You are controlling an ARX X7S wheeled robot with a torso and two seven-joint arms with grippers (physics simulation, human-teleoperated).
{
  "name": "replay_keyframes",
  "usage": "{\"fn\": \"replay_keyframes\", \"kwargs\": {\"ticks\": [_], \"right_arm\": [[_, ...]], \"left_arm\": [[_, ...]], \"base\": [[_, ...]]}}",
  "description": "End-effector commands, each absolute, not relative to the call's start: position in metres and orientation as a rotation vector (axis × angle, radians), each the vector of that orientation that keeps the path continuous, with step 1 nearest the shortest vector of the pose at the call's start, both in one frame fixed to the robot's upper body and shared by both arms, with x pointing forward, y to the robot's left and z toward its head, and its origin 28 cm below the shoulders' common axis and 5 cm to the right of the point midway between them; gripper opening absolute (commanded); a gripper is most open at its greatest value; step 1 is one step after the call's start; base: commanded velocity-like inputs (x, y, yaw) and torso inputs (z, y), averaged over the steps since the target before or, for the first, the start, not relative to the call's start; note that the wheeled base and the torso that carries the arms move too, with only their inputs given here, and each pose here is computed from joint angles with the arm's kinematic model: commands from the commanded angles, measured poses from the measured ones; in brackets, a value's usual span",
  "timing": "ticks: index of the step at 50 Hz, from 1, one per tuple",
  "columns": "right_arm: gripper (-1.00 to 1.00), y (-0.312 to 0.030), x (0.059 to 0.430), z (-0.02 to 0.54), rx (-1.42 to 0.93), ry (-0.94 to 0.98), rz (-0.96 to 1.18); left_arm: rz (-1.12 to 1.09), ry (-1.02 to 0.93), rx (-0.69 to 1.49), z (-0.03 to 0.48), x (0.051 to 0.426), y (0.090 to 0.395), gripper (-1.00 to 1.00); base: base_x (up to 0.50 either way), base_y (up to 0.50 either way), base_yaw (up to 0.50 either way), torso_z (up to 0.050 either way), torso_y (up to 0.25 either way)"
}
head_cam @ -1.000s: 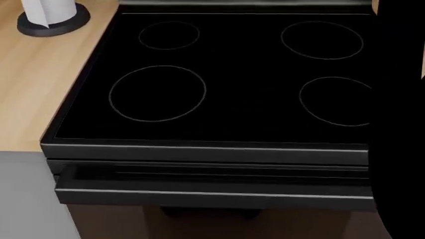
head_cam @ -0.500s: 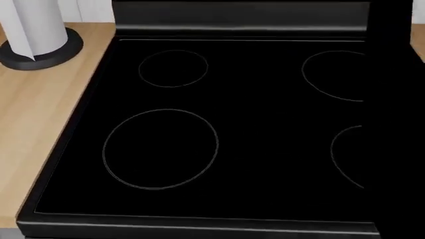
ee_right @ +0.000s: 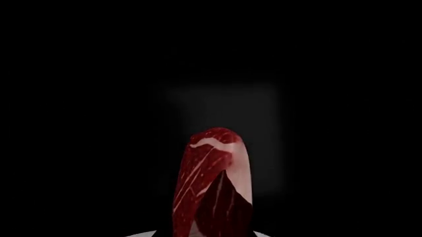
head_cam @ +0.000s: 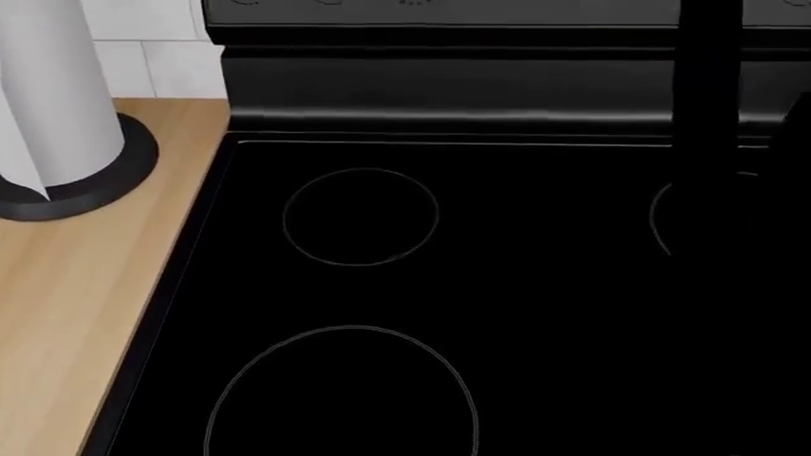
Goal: Pick the steak from the counter and place it in the microwave.
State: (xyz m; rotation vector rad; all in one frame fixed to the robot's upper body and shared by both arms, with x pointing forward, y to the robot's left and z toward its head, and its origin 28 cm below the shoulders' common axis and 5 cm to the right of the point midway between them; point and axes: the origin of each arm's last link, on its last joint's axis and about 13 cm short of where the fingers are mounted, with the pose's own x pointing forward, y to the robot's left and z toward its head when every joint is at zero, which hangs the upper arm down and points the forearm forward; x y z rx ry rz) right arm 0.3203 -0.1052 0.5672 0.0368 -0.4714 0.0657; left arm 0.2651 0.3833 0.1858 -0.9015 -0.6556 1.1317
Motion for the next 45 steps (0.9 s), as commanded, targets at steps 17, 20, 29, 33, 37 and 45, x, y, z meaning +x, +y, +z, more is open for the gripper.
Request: {"fn": "replay_keyframes", "kwargs": {"ticks": [17, 20, 29, 33, 37, 45], "right_arm": [[-1.00, -0.098, 0.333, 0.548, -0.018, -0.351, 0.122], [-1.00, -0.097, 0.334, 0.546, -0.042, -0.343, 0.114], [-1.00, -0.093, 0.329, 0.552, -0.076, -0.355, 0.122], [-1.00, -0.094, 0.329, 0.552, -0.085, -0.356, 0.115], [-1.00, -0.094, 0.329, 0.552, -0.087, -0.355, 0.113], [1.00, -0.094, 0.327, 0.552, -0.086, -0.335, 0.127]], "left_arm": [[1.053, -0.650, -0.866, 0.187, 0.265, 0.382, 1.00], [1.059, -0.658, -0.853, 0.187, 0.266, 0.382, 1.00], [1.066, -0.666, -0.813, 0.189, 0.266, 0.380, 1.00], [1.060, -0.668, -0.811, 0.190, 0.266, 0.380, 1.00], [1.043, -0.682, -0.841, 0.189, 0.265, 0.380, 1.00], [1.040, -0.682, -0.833, 0.190, 0.264, 0.379, 1.00]], "base": [[0.00, 0.00, 0.00, 0.000, 0.001], [0.00, 0.00, 0.00, 0.000, 0.000], [0.00, 0.00, 0.00, 0.000, 0.000], [0.00, 0.00, 0.00, 0.003, -0.229], [0.00, 0.00, 0.00, 0.002, -0.134], [0.00, 0.00, 0.00, 0.000, 0.000]]}}
